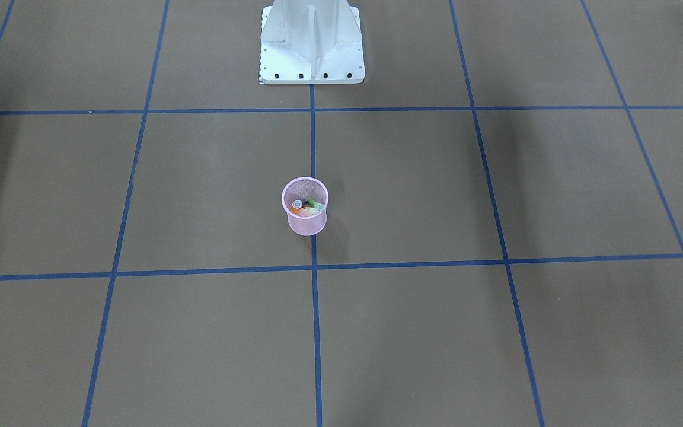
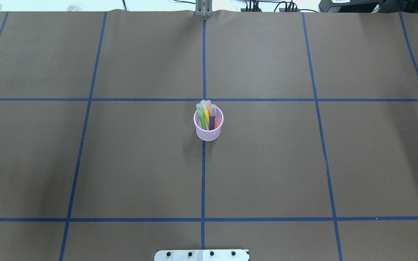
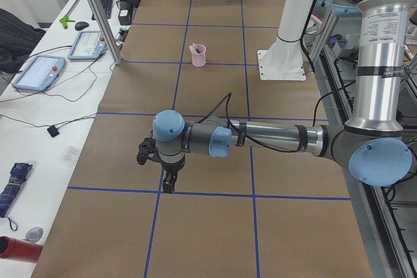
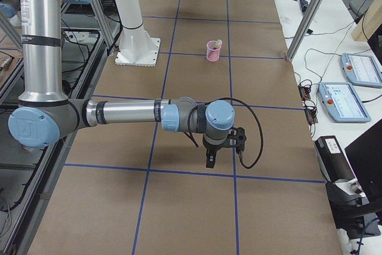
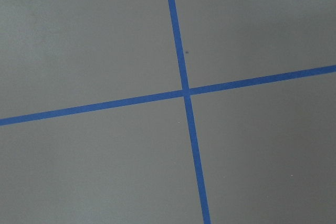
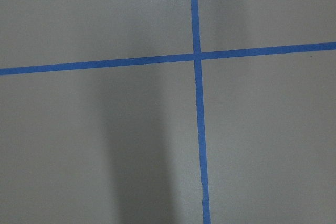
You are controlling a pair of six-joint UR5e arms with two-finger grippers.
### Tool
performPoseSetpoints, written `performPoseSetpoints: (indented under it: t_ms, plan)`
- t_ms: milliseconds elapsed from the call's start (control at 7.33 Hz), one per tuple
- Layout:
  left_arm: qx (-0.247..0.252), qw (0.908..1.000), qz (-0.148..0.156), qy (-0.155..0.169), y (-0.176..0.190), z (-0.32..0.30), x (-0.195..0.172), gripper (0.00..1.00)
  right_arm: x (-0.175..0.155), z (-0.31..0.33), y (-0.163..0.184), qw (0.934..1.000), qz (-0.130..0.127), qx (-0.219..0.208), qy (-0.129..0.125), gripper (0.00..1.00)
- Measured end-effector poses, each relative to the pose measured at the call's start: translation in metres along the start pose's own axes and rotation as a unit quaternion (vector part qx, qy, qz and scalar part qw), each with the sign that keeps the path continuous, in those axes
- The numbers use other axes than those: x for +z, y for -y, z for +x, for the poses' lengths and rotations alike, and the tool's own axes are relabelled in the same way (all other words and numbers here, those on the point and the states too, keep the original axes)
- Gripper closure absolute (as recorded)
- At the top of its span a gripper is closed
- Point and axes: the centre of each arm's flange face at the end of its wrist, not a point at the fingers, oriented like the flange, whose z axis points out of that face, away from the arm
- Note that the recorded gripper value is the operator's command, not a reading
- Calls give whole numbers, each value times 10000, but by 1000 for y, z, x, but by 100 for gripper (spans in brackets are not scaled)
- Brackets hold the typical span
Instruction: Collect pens into pen holder
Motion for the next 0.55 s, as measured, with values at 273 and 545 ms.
performPoseSetpoints:
  t_ms: [273,545]
  plan:
    - [-29,10000,61,28,0,-4,-6,0,0,0,0,10000,27,-19,2,0]
    - [-49,9999,90,36,0,-6,-9,0,2,3,0,10000,9,3,-4,0]
